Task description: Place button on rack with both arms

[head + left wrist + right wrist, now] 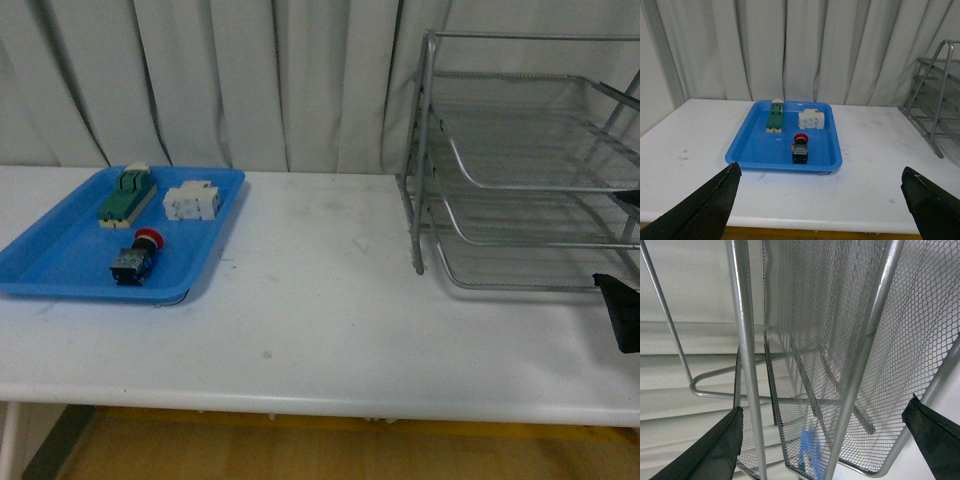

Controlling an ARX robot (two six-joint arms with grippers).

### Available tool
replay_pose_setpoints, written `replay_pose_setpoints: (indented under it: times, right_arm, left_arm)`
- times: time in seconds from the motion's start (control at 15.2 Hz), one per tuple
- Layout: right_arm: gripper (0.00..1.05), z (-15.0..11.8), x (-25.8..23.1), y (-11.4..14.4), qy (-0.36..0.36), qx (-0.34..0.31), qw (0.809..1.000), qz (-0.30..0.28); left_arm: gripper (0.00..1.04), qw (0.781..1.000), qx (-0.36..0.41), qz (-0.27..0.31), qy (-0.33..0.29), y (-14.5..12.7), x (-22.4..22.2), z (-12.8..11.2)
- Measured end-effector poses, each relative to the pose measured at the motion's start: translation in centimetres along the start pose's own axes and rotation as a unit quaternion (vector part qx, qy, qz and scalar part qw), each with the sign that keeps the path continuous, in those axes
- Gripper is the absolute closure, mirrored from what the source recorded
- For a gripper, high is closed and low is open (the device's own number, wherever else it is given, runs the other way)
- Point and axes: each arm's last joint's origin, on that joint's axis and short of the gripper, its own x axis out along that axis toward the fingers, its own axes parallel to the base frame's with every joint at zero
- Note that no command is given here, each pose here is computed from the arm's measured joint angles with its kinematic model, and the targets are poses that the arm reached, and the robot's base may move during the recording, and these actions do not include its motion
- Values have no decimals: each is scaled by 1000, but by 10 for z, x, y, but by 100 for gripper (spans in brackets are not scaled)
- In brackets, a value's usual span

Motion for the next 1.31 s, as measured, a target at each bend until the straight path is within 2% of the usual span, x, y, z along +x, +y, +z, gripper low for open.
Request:
replay_pose_setpoints:
  times: [0.46,0.52,0.66,0.79,1.05,1.31]
  right_arm:
    - [6,-15,23,-17,23,-14,1000,-9]
    - [13,-14,28,-18,22,-19,1000,-6]
    - [40,-14,34,-20,22,-27,999,-3]
    - [57,-13,38,-19,21,-35,999,3]
    - [100,-10,42,-17,22,-29,999,10]
    - [100,-8,40,-19,22,-9,1000,8]
  left_arm:
    - [7,1000,0,0,0,0,0,0]
    - [7,1000,0,0,0,0,0,0]
    - [7,1000,0,0,0,0,0,0]
    - [7,1000,0,0,0,0,0,0]
    - [7,1000,0,0,0,0,0,0]
    - [7,1000,0,0,0,0,0,0]
